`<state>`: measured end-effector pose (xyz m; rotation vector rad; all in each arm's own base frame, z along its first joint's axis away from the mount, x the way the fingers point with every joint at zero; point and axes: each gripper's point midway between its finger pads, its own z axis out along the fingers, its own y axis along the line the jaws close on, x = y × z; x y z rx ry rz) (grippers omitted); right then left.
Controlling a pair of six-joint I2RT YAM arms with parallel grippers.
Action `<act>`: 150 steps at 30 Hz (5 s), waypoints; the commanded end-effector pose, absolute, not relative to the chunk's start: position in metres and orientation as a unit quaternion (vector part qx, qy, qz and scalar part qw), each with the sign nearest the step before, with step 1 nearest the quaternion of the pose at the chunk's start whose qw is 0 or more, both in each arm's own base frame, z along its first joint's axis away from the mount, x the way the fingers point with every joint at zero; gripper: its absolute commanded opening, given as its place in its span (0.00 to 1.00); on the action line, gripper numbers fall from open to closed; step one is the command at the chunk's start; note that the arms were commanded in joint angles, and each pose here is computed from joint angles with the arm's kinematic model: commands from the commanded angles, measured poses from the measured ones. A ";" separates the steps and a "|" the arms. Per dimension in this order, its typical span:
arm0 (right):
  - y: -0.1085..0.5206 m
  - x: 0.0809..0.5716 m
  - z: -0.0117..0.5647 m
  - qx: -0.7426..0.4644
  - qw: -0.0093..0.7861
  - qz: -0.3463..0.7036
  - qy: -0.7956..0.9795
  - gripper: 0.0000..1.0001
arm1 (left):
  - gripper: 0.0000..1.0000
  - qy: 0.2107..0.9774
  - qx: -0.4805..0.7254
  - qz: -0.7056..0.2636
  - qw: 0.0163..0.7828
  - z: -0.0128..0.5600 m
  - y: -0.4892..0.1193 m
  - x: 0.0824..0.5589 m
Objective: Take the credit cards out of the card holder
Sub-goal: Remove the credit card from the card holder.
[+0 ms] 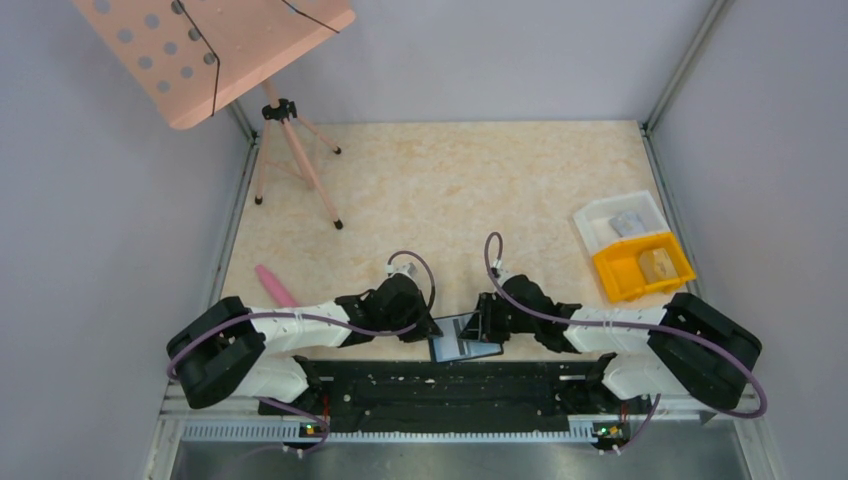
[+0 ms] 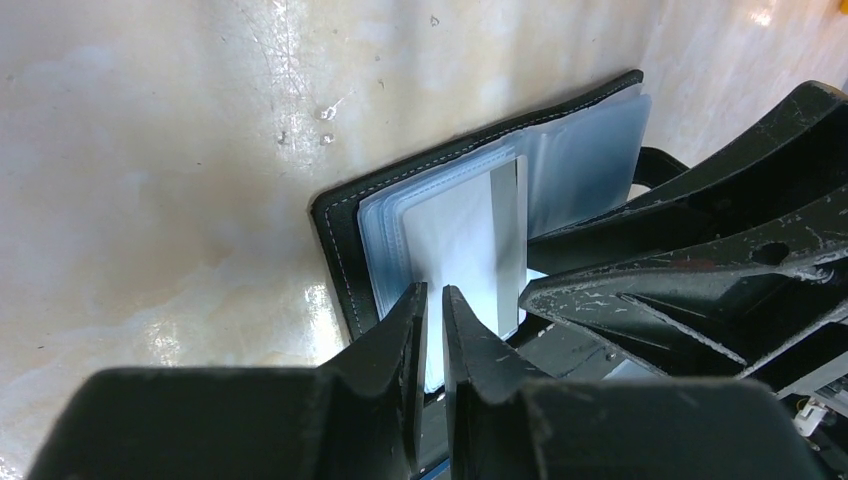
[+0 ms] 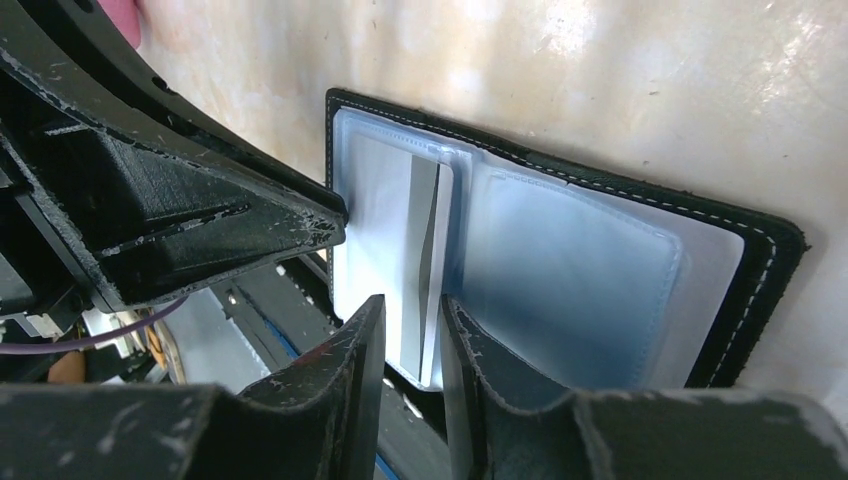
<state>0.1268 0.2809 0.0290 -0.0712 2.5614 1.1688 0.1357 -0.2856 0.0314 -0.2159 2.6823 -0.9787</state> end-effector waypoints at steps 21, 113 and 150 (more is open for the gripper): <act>0.288 0.130 0.045 -0.029 0.167 0.481 0.860 0.18 | 0.17 0.934 -0.070 -0.322 0.137 0.023 -0.284 0.131; 0.269 0.141 0.044 -0.016 0.155 0.503 0.850 0.28 | 0.17 0.945 -0.070 -0.288 0.139 0.023 -0.285 0.132; 0.230 0.162 0.109 0.077 0.203 0.406 0.888 0.00 | 0.51 0.929 -0.005 -0.263 0.260 0.093 -0.281 0.171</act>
